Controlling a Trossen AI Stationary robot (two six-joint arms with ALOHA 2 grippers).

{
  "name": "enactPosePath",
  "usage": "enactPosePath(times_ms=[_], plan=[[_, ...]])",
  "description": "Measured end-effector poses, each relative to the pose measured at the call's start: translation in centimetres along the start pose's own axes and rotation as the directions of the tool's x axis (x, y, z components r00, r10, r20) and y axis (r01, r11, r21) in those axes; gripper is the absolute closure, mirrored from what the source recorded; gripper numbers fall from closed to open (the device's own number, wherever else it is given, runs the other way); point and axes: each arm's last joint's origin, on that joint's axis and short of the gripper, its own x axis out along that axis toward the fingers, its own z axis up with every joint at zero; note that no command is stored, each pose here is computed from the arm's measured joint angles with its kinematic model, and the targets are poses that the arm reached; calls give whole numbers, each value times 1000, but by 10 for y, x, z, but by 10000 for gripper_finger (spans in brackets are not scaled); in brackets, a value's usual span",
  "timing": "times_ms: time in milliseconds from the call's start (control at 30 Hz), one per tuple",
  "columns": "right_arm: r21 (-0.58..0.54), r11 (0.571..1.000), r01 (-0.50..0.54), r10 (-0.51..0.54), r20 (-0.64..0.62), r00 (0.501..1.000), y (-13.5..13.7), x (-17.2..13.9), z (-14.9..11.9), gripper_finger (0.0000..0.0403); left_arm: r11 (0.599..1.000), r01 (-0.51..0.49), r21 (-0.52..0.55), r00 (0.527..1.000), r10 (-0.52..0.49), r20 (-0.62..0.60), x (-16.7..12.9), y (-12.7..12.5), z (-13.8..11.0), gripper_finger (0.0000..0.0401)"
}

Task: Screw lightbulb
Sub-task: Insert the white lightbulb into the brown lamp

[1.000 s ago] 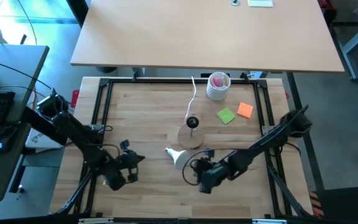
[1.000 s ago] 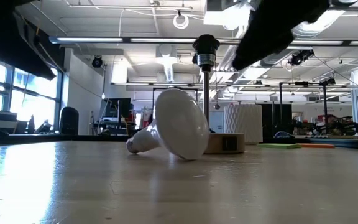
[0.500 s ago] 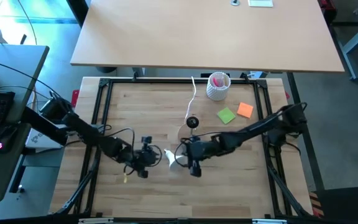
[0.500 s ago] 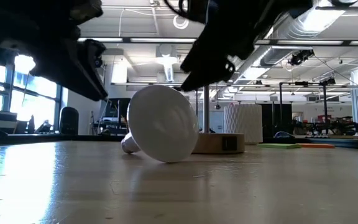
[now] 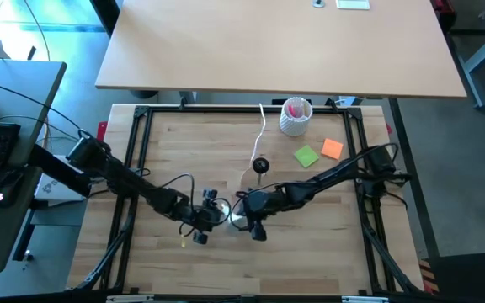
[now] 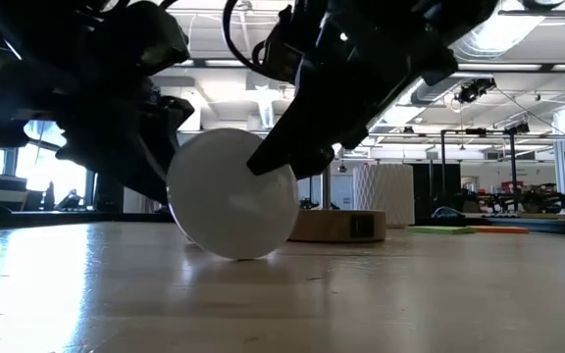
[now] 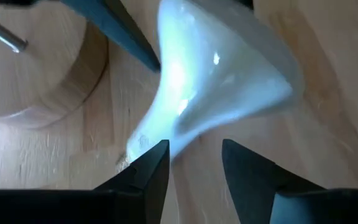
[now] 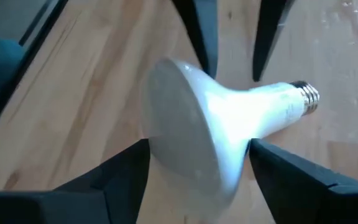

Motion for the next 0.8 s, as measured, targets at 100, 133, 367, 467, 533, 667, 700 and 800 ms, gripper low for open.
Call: enactPosePath(times_ms=[100,133,367,467,533,667,700,800], plan=[[-1,1000,24,-24,25,999,-1,3,1,164,1000,-21,-3,1000,21,0,0,1,0,262],[-1,1000,32,-32,30,999,-2,4,0,177,1000,-29,-4,1000,29,-4,0,1,0,262],[2,999,40,-40,52,998,-1,4,2,263,999,-38,-11,999,38,-22,-3,2,-2,263],[1,999,37,-37,62,997,1,4,3,276,999,-44,-22,998,43,-42,-7,4,-3,263],[-2,999,37,-37,59,998,3,5,2,279,998,-54,-44,997,51,-58,-10,5,-4,263],[-6,999,50,-50,35,998,7,6,-2,282,994,-76,-80,994,70,-79,-18,8,-5,263],[-7,998,65,-64,40,997,8,6,-2,283,995,-74,-73,994,68,-86,-19,6,-5,263],[12,996,87,-88,48,995,9,6,-2,283,997,-59,-53,994,54,-95,-22,2,-7,263]])
